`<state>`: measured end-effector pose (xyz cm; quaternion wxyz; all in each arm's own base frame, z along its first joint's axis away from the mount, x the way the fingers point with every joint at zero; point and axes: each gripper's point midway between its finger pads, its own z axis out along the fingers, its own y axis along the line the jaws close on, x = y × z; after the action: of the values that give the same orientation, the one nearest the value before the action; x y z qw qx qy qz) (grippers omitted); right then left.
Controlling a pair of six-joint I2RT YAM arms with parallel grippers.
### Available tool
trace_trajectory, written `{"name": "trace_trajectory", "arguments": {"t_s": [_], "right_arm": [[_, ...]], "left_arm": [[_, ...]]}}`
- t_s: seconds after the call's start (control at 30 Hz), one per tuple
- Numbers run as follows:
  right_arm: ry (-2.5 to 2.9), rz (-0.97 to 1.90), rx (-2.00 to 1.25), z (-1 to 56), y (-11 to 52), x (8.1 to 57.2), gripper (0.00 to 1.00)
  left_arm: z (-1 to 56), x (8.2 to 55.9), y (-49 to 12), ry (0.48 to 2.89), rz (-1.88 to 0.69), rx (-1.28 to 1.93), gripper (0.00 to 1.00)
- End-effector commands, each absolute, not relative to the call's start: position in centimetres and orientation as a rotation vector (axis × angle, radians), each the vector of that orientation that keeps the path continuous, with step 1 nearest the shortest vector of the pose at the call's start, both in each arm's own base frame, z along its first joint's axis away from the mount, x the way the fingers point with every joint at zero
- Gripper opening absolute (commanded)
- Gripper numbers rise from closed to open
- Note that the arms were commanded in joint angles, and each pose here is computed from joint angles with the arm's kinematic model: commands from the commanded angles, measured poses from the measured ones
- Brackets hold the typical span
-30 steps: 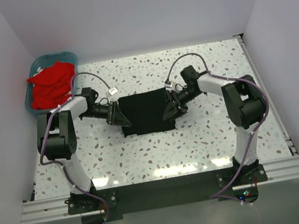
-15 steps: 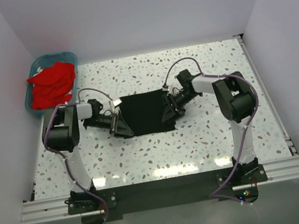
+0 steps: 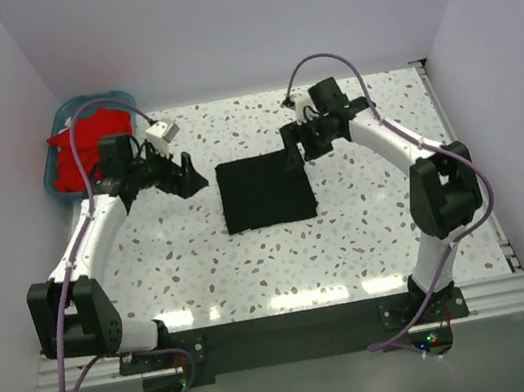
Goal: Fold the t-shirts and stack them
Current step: Neatly place the folded tshirt to the corner
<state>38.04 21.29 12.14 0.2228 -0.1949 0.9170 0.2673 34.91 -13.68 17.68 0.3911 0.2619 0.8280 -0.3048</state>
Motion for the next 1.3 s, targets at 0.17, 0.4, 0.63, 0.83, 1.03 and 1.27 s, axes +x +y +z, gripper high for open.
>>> {"name": "trace_trajectory", "arguments": {"t_s": [0.17,0.4,0.63,0.83,1.03,1.27], "right_arm": [[2.368,0.259,-0.808,12.9,27.9,38.2,0.82],[2.429,0.116,-0.834,7.7,30.3,39.5,0.83],[2.646,0.082,-0.846,2.0,27.0,37.8,0.89],[2.787,0.031,-0.792,1.6,14.7,40.3,0.89],[2.854,0.056,-0.813,0.9,2.0,42.9,0.86],[2.836,0.007,-0.877,0.6,-9.4,45.0,0.84]], "left_arm": [[22.7,40.5,-8.1,2.118,-0.359,0.356,1.0],[19.5,37.3,-8.1,2.237,-0.4,0.323,1.0],[19.6,37.3,-7.7,2.224,-0.372,0.333,1.0],[19.1,37.9,-8.0,2.23,-0.38,0.369,1.0],[19.1,39.6,-8.3,2.218,-0.387,0.426,1.0],[18.5,40.4,-8.2,2.23,-0.368,0.499,1.0]]}}
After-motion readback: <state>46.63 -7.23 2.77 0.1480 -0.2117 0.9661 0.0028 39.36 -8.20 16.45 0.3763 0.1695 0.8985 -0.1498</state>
